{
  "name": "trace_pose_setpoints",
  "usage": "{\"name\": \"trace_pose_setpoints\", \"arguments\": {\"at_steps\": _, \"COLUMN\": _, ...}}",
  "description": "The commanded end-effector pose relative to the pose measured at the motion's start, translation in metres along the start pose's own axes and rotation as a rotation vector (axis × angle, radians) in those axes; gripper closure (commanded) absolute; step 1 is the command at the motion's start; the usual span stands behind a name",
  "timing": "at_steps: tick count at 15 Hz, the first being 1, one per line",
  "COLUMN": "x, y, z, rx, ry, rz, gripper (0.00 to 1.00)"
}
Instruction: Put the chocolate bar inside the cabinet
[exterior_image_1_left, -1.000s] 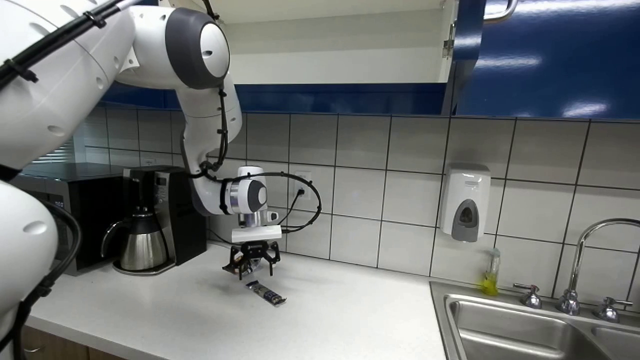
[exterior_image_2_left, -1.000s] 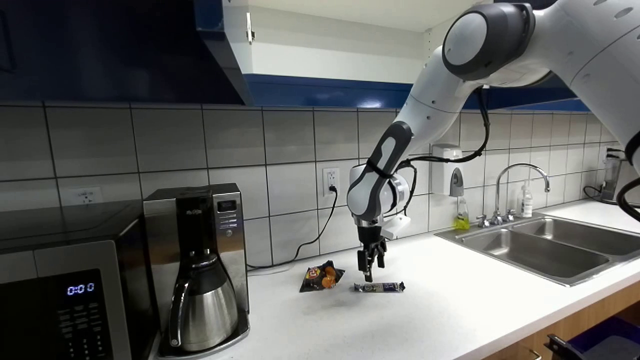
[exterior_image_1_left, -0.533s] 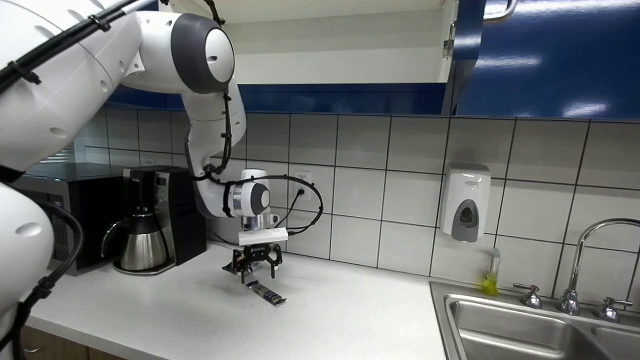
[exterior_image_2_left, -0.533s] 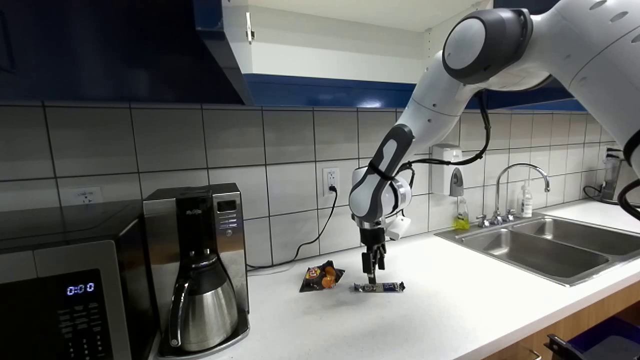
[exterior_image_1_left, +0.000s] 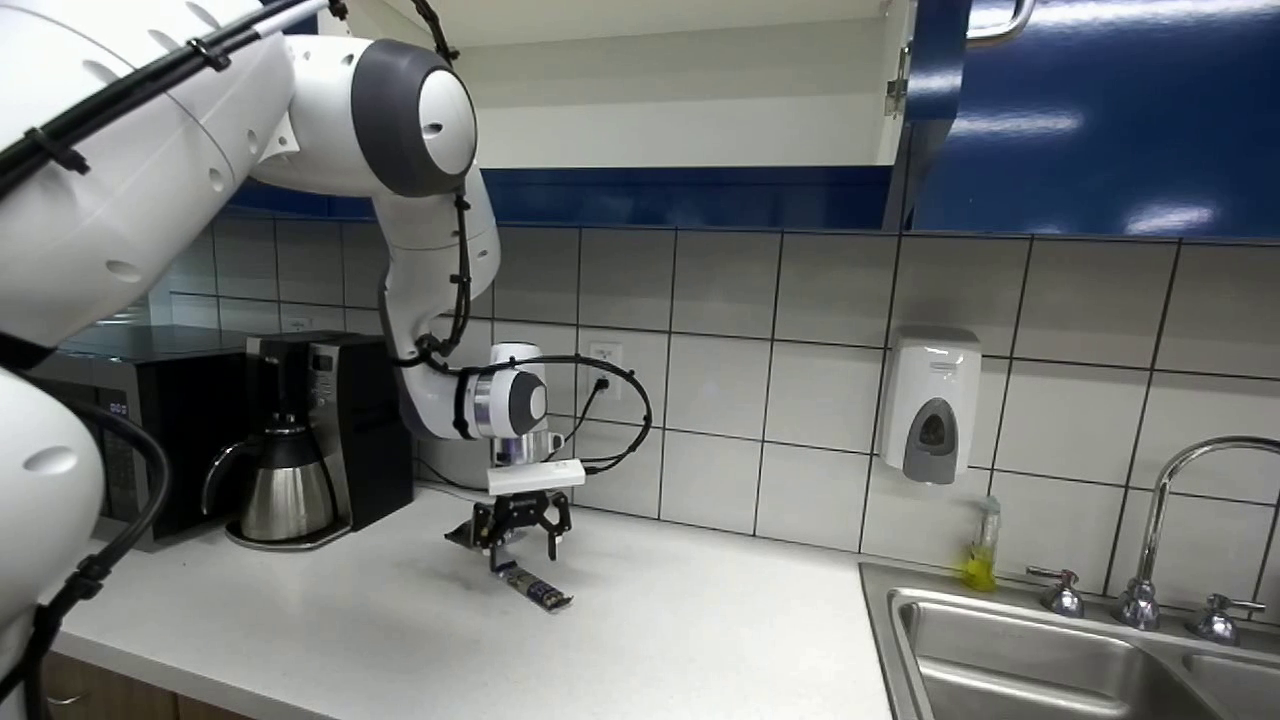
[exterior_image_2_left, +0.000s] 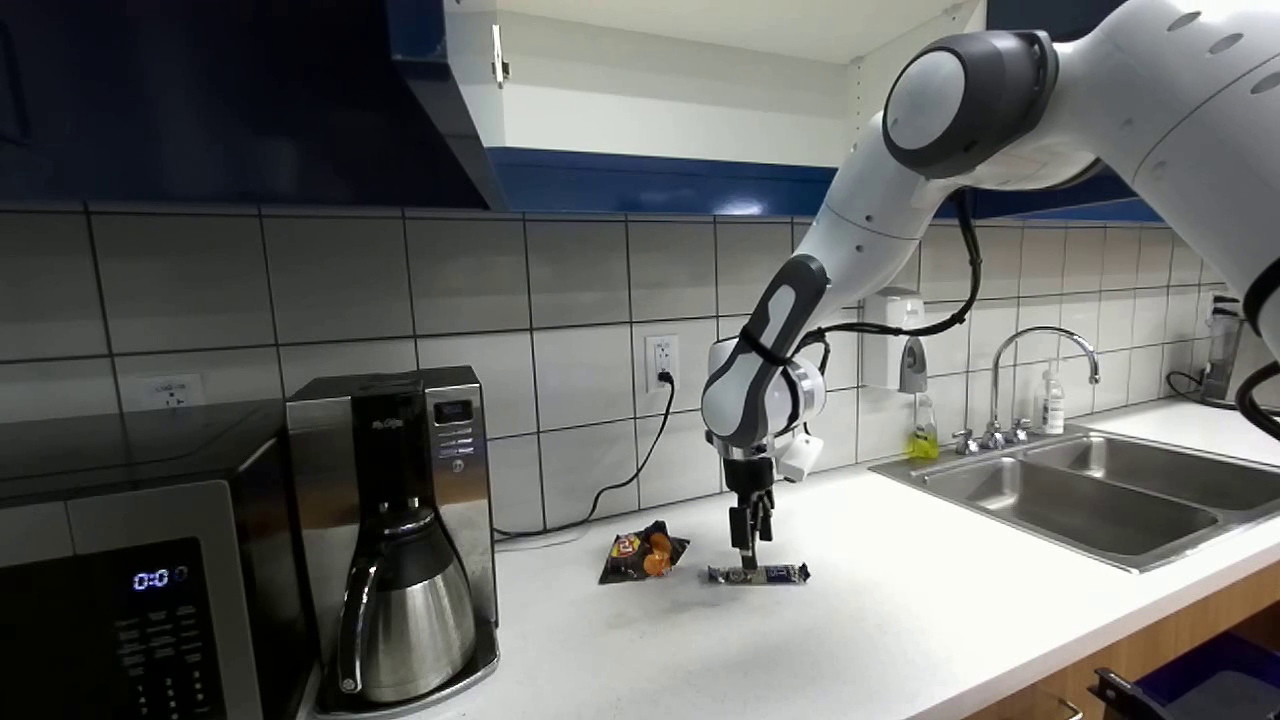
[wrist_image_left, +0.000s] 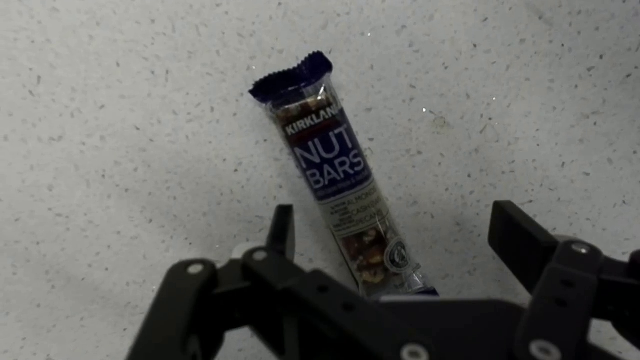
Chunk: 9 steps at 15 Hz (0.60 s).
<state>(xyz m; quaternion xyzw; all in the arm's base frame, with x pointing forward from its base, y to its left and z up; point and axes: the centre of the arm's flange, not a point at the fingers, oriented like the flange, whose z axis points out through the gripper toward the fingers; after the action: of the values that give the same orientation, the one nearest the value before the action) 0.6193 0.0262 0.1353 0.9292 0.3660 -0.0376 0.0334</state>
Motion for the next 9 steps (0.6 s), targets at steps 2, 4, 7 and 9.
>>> {"name": "trace_pose_setpoints", "arguments": {"at_steps": 2, "x": 0.006, "y": 0.011, "z": 0.009, "rx": -0.005, "ry": -0.009, "rz": -0.034, "gripper": 0.0}}
{"name": "trace_pose_setpoints", "arguments": {"at_steps": 4, "x": 0.008, "y": 0.01, "z": 0.014, "rx": -0.006, "ry": -0.015, "rz": -0.04, "gripper": 0.0}}
{"name": "trace_pose_setpoints", "arguments": {"at_steps": 7, "x": 0.009, "y": 0.008, "z": 0.022, "rx": -0.005, "ry": -0.023, "rz": -0.058, "gripper": 0.0}}
{"name": "trace_pose_setpoints", "arguments": {"at_steps": 9, "x": 0.009, "y": 0.007, "z": 0.026, "rx": -0.007, "ry": -0.03, "rz": -0.064, "gripper": 0.0}}
